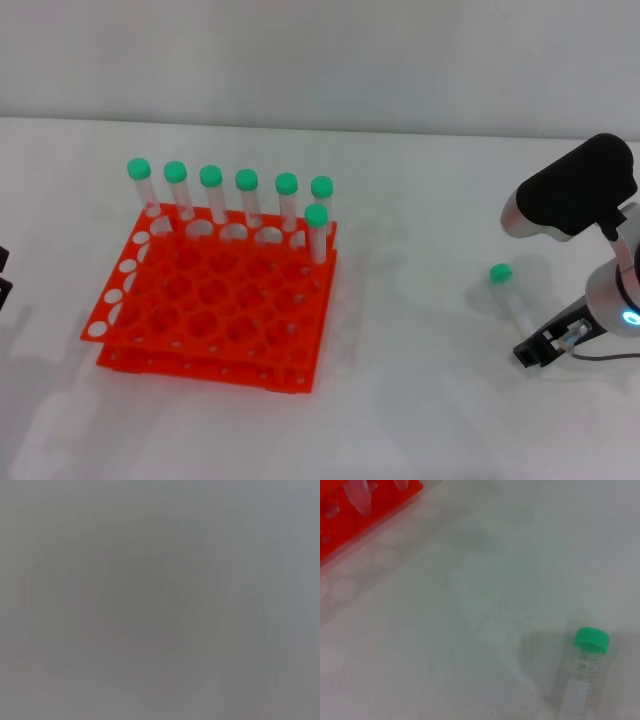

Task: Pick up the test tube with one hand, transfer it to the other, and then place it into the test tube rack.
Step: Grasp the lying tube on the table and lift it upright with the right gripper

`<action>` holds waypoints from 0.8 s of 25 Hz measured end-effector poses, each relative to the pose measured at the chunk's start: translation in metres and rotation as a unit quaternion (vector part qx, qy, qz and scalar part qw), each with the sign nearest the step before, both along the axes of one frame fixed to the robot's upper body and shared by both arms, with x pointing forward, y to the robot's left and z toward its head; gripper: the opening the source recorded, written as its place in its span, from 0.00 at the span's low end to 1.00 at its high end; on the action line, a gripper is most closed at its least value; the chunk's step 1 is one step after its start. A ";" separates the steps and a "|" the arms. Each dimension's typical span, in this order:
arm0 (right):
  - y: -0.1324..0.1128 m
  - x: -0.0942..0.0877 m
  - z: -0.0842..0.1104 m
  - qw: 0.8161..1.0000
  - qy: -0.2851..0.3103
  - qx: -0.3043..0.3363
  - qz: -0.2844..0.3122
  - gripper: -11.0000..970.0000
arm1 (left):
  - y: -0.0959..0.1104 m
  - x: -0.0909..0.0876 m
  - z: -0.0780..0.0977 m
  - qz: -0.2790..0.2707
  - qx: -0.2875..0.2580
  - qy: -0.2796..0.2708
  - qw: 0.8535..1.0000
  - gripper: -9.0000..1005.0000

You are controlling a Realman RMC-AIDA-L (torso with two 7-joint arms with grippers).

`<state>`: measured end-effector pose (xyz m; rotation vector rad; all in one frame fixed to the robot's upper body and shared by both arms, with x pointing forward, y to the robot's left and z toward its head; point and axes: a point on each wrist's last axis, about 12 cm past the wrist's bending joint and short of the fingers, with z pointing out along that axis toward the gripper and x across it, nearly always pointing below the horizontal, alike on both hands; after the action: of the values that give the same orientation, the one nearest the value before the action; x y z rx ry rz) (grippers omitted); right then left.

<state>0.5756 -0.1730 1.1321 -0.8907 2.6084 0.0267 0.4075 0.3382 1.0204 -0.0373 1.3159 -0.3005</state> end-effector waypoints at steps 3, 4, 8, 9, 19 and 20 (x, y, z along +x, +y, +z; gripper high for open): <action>0.000 0.000 0.000 1.000 -0.002 0.001 -0.001 0.49 | 0.000 0.000 0.000 0.000 0.000 -0.001 1.000 0.73; 0.000 0.001 0.000 1.000 -0.003 0.000 -0.001 0.49 | 0.000 0.000 0.000 -0.001 0.001 -0.001 1.000 0.73; 0.003 0.002 0.002 1.000 -0.006 0.000 0.002 0.35 | -0.001 0.001 0.000 -0.002 0.002 0.001 1.000 0.73; 0.003 0.003 0.003 1.000 -0.005 -0.001 0.002 0.31 | -0.001 0.002 0.000 -0.003 0.002 0.001 1.000 0.73; 0.009 0.011 0.003 1.000 0.010 -0.017 0.012 0.23 | -0.001 0.002 0.001 -0.006 0.002 -0.002 1.000 0.73; 0.012 0.011 0.003 1.000 0.010 -0.018 0.015 0.23 | -0.001 0.002 0.001 -0.006 0.002 -0.001 1.000 0.73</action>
<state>0.5871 -0.1614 1.1355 -0.9453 2.6225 -0.0023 0.4098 0.3368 1.0211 -0.0249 1.3143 -0.3077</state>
